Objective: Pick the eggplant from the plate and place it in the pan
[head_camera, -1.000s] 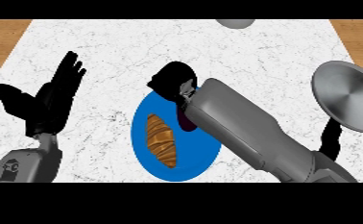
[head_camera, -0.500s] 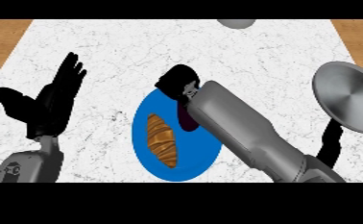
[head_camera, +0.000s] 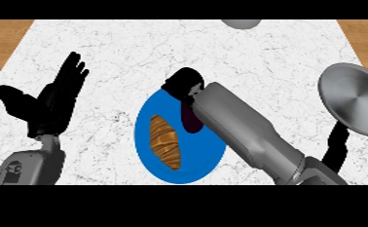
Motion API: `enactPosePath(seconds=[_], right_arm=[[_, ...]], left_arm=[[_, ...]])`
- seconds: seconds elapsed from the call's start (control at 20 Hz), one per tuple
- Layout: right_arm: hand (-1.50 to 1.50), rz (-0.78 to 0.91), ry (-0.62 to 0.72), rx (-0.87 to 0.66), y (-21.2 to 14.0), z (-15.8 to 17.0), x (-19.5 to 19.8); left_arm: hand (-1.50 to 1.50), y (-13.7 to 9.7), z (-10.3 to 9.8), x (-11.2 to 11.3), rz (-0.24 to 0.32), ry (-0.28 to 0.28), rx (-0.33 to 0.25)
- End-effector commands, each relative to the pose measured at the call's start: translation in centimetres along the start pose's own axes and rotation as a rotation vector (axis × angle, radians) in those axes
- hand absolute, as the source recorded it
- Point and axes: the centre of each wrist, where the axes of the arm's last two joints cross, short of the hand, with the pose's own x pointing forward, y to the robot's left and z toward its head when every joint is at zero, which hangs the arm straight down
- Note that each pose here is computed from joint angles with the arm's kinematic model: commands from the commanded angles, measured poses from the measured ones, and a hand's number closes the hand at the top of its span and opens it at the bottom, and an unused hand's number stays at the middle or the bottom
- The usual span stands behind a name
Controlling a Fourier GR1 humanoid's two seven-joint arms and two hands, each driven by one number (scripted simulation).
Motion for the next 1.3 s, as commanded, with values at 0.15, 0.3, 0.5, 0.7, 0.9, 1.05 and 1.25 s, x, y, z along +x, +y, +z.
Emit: enactPosePath(seconds=[0.15, 0.3, 0.5, 0.7, 0.9, 1.05, 1.25], right_arm=[[-1.50, -0.048, -0.013, 0.000, 2.7, -1.2, 0.1], [-1.50, -0.043, -0.019, 0.040, 3.0, -1.8, -0.7], [1.50, -0.003, -0.107, 0.002, 3.1, -2.2, -0.8], [1.50, -0.021, -0.123, -0.015, 3.4, -2.0, 0.4], [1.50, -0.041, -0.139, -0.047, 4.2, -2.4, -0.4], [1.50, -0.070, -0.144, -0.051, 4.9, -2.6, -1.0], [1.50, -0.448, 0.342, -0.153, 5.7, 0.0, -10.4]], left_arm=[[0.00, -0.6, 1.2, -0.7, 0.007, 0.001, -0.009], [0.00, 0.9, 0.8, -0.6, 0.002, -0.009, -0.003], [0.00, -0.8, -1.5, 1.5, -0.008, -0.005, -0.021], [0.00, -1.0, -1.2, -1.3, -0.020, 0.002, -0.012], [0.00, 0.0, 0.5, -0.1, -0.015, -0.007, -0.019], [0.00, -0.2, -0.1, -1.5, 0.013, 0.005, -0.012], [0.00, -0.1, 0.4, 0.0, -0.003, -0.005, 0.024]])
